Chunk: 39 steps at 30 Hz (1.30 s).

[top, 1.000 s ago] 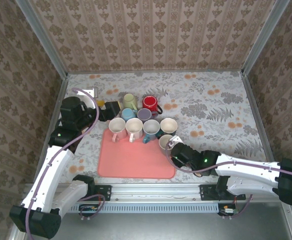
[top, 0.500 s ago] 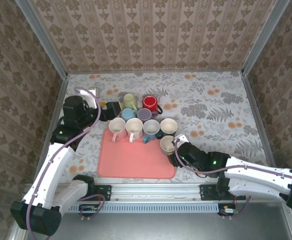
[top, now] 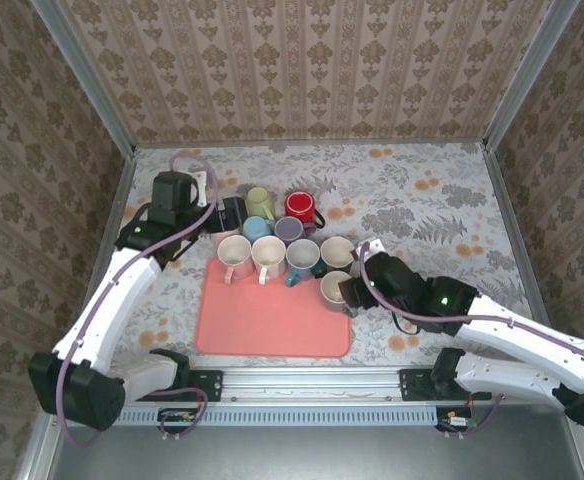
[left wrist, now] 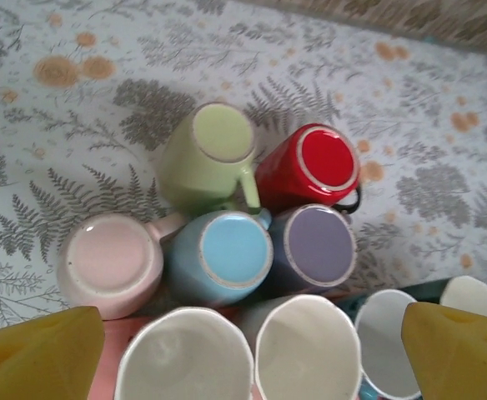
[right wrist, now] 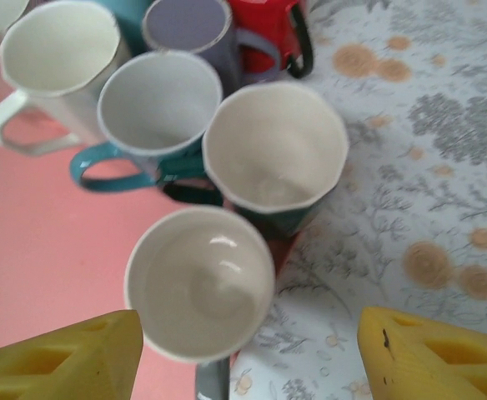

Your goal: Turn the mug right side up

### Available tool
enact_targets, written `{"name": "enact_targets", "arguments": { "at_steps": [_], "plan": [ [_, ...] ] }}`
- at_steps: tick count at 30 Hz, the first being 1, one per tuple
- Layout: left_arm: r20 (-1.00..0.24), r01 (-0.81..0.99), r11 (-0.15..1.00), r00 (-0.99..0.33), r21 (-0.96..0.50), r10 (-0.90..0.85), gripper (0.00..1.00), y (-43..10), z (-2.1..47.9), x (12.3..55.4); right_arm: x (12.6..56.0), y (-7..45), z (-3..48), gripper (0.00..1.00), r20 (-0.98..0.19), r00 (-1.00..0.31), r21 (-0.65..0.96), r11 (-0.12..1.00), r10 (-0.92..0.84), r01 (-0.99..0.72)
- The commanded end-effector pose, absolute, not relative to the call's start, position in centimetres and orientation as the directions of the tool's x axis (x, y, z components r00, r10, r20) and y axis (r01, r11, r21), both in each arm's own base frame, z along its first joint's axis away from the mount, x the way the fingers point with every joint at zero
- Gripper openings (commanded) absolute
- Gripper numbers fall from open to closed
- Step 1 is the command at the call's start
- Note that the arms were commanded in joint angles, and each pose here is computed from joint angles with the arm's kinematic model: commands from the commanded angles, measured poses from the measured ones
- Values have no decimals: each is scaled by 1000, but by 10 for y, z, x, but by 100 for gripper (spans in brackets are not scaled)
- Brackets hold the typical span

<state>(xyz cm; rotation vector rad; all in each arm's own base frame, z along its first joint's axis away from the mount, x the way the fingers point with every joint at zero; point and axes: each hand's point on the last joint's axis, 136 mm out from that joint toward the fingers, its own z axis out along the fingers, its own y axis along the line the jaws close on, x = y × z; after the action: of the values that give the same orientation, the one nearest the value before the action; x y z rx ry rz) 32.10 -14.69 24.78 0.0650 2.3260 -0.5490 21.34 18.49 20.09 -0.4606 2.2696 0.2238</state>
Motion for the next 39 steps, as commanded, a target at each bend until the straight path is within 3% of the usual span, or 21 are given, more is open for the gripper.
{"name": "enact_targets", "arguments": {
  "at_steps": [1, 7, 13, 17, 20, 33, 39],
  "plan": [
    [-618, 91, 947, -775, -309, -128, 94, -136, 235, 329, 227, 169, 221, 71, -760, -582, -78, 930, -289, -359],
    [-521, 19, 953, -840, -304, -149, 97, -153, 214, 359, 255, 158, 252, 78, -758, -637, 43, 964, -139, -262],
    [-422, -28, 950, -892, -311, -164, 97, -182, 189, 399, 262, 163, 255, 82, -775, -620, 76, 956, -121, -282],
    [-437, 71, 982, -899, -176, -13, 95, -195, 177, 427, 260, 163, 248, 84, -764, -629, 71, 951, -142, -300],
    [-393, -15, 1000, -919, -19, -22, 96, -175, 161, 441, 257, 158, 247, 87, -766, -627, 68, 951, -145, -303],
    [-278, -52, 993, -957, -105, -80, 94, -205, 100, 463, 253, 150, 240, 90, -777, -613, 67, 950, -141, -305],
    [-225, -109, 982, -964, -154, -142, 85, -208, 78, 466, 253, 153, 234, 89, -773, -619, 77, 947, -140, -311]
  ]
}}
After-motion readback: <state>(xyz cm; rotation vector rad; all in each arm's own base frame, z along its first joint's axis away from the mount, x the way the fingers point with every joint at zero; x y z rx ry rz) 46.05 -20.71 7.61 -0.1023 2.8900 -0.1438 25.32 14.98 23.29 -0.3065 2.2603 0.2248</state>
